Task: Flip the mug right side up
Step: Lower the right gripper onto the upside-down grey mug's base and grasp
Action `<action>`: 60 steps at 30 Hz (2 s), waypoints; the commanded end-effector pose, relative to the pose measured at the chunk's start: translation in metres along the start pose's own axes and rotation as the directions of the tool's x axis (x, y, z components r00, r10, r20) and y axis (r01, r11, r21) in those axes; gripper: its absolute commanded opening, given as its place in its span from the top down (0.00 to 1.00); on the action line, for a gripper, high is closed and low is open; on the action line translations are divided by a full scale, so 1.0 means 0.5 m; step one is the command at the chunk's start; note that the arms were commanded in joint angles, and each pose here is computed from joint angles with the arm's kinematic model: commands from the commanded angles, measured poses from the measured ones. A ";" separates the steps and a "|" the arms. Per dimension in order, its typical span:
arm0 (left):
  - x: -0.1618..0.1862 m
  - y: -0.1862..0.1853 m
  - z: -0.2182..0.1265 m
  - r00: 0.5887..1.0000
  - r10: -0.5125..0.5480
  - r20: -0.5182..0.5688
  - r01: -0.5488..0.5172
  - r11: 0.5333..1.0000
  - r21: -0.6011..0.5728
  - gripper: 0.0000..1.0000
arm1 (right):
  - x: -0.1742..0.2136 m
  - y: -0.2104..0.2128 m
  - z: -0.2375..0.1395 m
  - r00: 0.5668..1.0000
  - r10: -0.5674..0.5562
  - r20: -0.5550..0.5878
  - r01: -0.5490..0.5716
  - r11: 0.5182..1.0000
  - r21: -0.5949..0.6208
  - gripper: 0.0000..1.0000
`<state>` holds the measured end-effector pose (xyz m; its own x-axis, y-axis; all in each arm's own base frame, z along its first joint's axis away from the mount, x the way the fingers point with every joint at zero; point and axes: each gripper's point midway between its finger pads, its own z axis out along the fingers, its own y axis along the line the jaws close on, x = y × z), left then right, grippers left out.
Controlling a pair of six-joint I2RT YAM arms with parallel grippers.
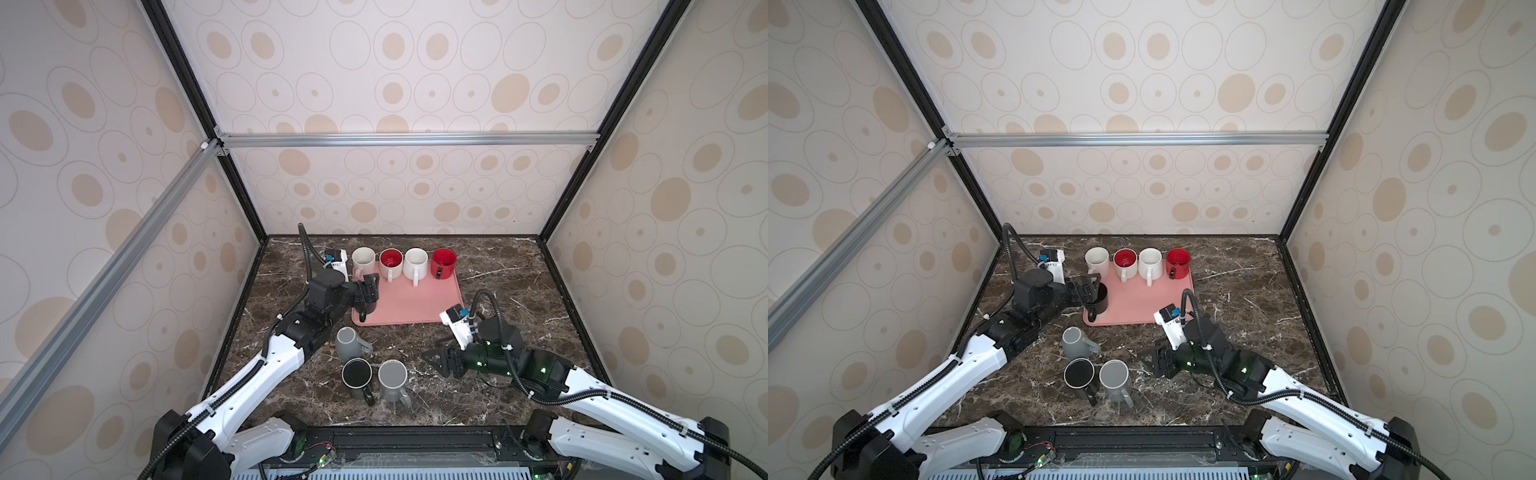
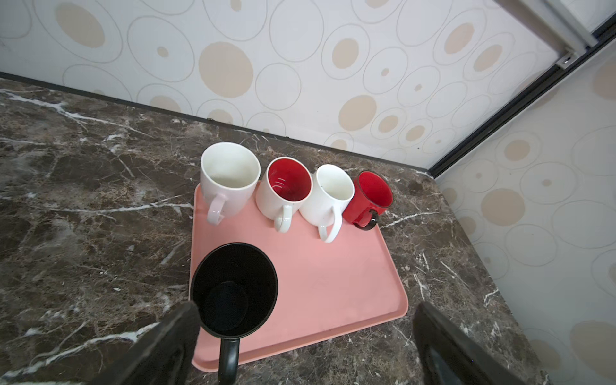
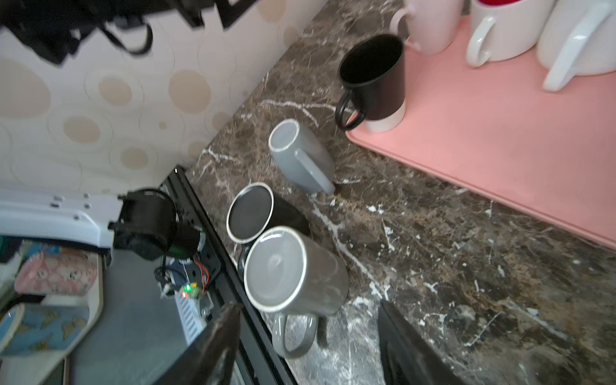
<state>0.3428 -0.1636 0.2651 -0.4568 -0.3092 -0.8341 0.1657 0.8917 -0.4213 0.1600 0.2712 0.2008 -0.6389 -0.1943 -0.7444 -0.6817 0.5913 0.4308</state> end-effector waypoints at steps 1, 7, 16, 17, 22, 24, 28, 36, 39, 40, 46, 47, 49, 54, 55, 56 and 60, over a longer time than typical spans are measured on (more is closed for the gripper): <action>-0.012 0.006 -0.014 0.998 -0.038 0.050 0.037 0.999 0.006 0.01 | 0.077 -0.011 0.020 0.986 -0.104 -0.131 0.114 0.991 0.068 0.33; -0.014 0.034 -0.039 0.992 -0.060 0.115 0.064 0.998 -0.026 0.01 | 0.168 0.018 0.057 0.934 -0.242 -0.261 0.267 0.961 0.066 0.33; 0.005 0.054 -0.046 0.989 -0.075 0.125 0.081 0.996 -0.044 0.01 | 0.220 0.035 0.117 0.875 -0.360 -0.323 0.409 0.907 0.099 0.33; 0.007 0.055 -0.045 0.990 -0.074 0.122 0.081 0.996 -0.046 0.01 | 0.222 0.035 0.123 0.868 -0.371 -0.331 0.425 0.899 0.107 0.33; 0.008 0.058 -0.045 0.990 -0.074 0.124 0.081 0.995 -0.052 0.01 | 0.222 0.043 0.145 0.844 -0.403 -0.352 0.469 0.875 0.122 0.34; 0.010 0.058 -0.044 0.990 -0.075 0.122 0.082 0.995 -0.051 0.01 | 0.217 0.037 0.152 0.844 -0.402 -0.355 0.476 0.867 0.149 0.35; 0.016 0.060 -0.041 0.990 -0.079 0.117 0.086 0.995 -0.050 0.01 | 0.210 0.035 0.161 0.845 -0.405 -0.348 0.481 0.860 0.169 0.36; 0.018 0.062 -0.039 0.990 -0.078 0.116 0.085 0.995 -0.055 0.01 | 0.197 0.031 0.178 0.843 -0.409 -0.349 0.495 0.844 0.209 0.41; 0.021 0.060 -0.036 0.991 -0.080 0.109 0.085 0.995 -0.050 0.01 | 0.197 0.027 0.180 0.844 -0.405 -0.352 0.496 0.840 0.222 0.49; 0.020 0.060 -0.037 0.991 -0.079 0.109 0.085 0.995 -0.049 0.01 | 0.197 0.026 0.180 0.844 -0.405 -0.351 0.495 0.839 0.224 0.51; 0.022 0.058 -0.036 0.992 -0.077 0.102 0.082 0.996 -0.045 0.01 | 0.196 0.015 0.176 0.853 -0.394 -0.342 0.486 0.838 0.248 0.70; 0.023 0.059 -0.036 0.992 -0.077 0.102 0.082 0.996 -0.048 0.01 | 0.195 0.014 0.175 0.856 -0.391 -0.339 0.483 0.839 0.249 0.73; 0.024 0.060 -0.035 0.992 -0.078 0.101 0.083 0.995 -0.048 0.01 | 0.194 0.012 0.174 0.857 -0.389 -0.337 0.480 0.840 0.253 0.79; 0.025 0.058 -0.033 0.992 -0.082 0.100 0.087 0.995 -0.044 0.01 | 0.190 0.006 0.167 0.863 -0.385 -0.326 0.475 0.839 0.266 0.92; 0.027 0.058 -0.032 0.992 -0.082 0.097 0.087 0.995 -0.044 0.01 | 0.189 0.005 0.165 0.865 -0.384 -0.323 0.472 0.840 0.269 0.96; 0.027 0.057 -0.031 0.992 -0.082 0.096 0.087 0.995 -0.042 0.01 | 0.188 0.004 0.164 0.868 -0.381 -0.318 0.468 0.840 0.273 0.99; 0.028 0.056 -0.029 0.992 -0.083 0.093 0.087 0.995 -0.040 0.01 | 0.183 -0.004 0.153 0.878 -0.374 -0.300 0.458 0.839 0.293 1.00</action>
<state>0.3257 -0.1384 0.2414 -0.4011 -0.3865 -0.8305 0.0920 0.8850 -0.4564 0.1238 0.3184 0.0837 -0.4085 -0.6609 -0.6296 -0.7888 0.6027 -0.1209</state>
